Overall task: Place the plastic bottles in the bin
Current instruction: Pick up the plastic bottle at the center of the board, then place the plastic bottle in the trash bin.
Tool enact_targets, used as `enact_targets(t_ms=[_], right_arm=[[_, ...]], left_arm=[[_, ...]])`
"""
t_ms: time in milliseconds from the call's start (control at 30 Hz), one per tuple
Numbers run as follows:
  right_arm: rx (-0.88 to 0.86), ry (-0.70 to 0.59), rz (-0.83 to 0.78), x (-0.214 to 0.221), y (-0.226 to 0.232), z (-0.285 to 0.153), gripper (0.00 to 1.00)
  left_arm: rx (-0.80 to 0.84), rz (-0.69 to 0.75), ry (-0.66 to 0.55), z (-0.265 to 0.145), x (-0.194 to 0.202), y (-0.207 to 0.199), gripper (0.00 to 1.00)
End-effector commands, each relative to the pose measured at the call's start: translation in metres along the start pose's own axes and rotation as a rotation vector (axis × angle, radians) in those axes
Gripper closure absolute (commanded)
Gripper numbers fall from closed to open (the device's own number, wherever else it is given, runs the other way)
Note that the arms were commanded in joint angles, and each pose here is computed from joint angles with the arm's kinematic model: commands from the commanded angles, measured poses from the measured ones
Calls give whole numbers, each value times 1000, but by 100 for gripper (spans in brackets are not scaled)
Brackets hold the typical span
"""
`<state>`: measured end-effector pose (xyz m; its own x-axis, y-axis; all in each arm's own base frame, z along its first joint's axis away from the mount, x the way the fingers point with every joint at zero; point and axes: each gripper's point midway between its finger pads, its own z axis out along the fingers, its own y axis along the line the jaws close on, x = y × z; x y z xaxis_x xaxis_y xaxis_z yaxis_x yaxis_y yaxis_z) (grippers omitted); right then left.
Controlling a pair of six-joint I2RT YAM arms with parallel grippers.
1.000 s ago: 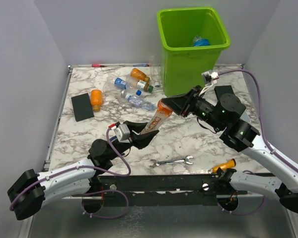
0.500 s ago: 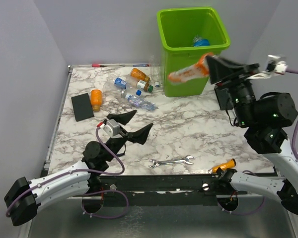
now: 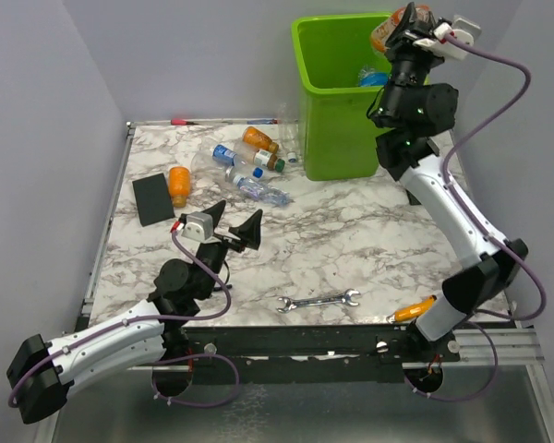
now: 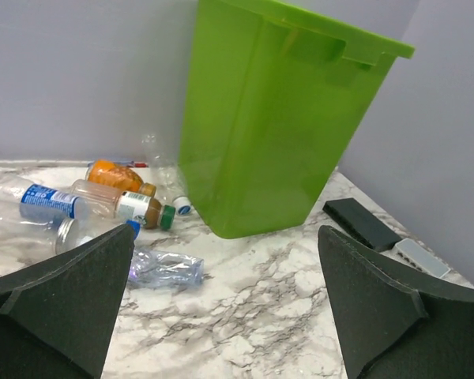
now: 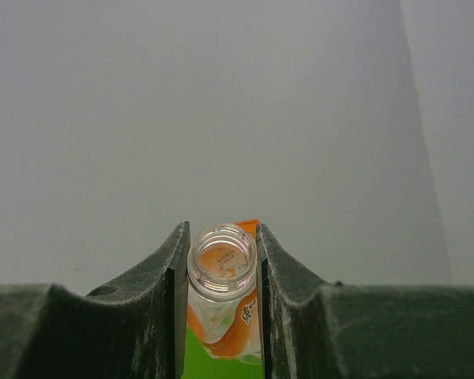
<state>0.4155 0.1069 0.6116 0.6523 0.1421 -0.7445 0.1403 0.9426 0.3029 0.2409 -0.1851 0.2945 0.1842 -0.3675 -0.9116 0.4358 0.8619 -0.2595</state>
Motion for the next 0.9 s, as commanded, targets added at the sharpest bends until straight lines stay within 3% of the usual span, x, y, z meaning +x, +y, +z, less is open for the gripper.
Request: enact_targets(t_ms=[0,267,300,333,367,400,533,733,867], right_arm=[[122,-29,10,19,-29,38,100],[60,177,14,131,-31,60,100],[44,206,28,142,-28,60,96],[20,238,42,153,-25,59,75],[-18,272,53,163,-20,57,48],[-39,301,61,170,-15,55,29],[-85,347,84,173,-4,54,1],[-176,307,174,116,12,54,0],[-309,314,298,67,32,30,0]], left_arm=[[-61,9,3,2,-7,9,1],[-61,27,38,5,0,7,1],[-59,28,41,6,1,6,1],[-57,31,45,6,2,6,1],[-54,32,47,6,3,5,1],[-53,34,49,6,3,5,1],[-50,41,56,7,5,4,1],[-52,60,71,8,8,4,1],[-67,82,80,9,10,7,1]])
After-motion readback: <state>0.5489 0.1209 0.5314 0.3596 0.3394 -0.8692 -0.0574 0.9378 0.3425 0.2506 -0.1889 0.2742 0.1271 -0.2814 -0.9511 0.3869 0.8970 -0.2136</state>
